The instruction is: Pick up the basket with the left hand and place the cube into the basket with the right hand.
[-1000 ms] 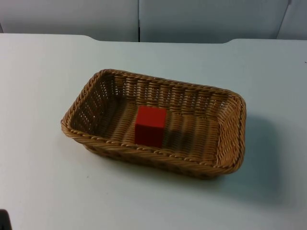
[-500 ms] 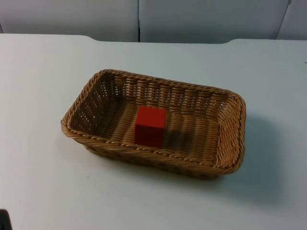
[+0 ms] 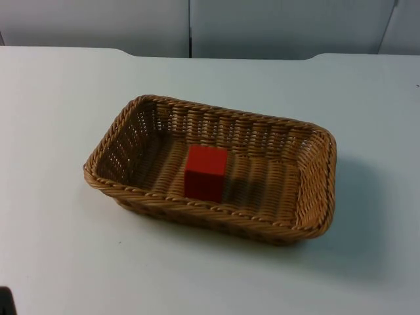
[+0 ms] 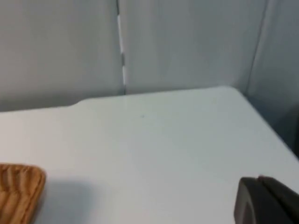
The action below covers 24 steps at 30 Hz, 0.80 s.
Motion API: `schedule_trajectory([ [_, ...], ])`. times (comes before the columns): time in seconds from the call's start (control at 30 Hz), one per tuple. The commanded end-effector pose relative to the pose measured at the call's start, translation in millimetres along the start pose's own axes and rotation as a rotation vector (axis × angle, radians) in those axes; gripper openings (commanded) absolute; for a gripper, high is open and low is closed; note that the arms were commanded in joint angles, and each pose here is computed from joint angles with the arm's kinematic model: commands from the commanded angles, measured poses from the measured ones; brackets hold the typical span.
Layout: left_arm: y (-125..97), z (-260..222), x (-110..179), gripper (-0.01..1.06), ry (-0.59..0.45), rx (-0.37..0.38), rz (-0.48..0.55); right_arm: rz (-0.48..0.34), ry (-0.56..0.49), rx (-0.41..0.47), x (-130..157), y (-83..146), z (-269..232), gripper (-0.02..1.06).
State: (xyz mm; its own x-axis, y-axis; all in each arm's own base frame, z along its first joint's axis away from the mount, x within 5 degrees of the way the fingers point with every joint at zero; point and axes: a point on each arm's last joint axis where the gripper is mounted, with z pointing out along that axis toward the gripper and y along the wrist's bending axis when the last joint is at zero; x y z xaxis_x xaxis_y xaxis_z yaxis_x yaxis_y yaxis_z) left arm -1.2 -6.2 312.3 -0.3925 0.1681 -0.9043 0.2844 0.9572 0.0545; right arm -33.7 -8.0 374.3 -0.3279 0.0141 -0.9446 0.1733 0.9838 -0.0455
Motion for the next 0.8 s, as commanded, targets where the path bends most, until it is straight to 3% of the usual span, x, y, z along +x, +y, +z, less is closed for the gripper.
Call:
schedule_trajectory([
  [0.0, 0, -8, 8, 0.00, -0.014, -0.005, 0.038, -0.014, 0.053, -0.106, 20, 11, 12, 0.00],
  [0.1, 0, -17, 15, 0.00, -0.046, -0.019, 0.039, -0.047, 0.069, -0.221, 43, 23, 24, 0.00],
  [0.27, -1, -15, 18, 0.00, -0.012, -0.017, 0.035, -0.077, 0.116, -0.258, 66, 26, 38, 0.00],
  [0.5, -2, 2, 32, 0.00, 0.054, 0.006, 0.024, -0.112, 0.117, -0.262, 74, 26, 43, 0.00],
  [0.77, -2, 7, 33, 0.00, 0.040, 0.012, 0.025, -0.106, 0.137, -0.261, 82, 27, 52, 0.00],
])
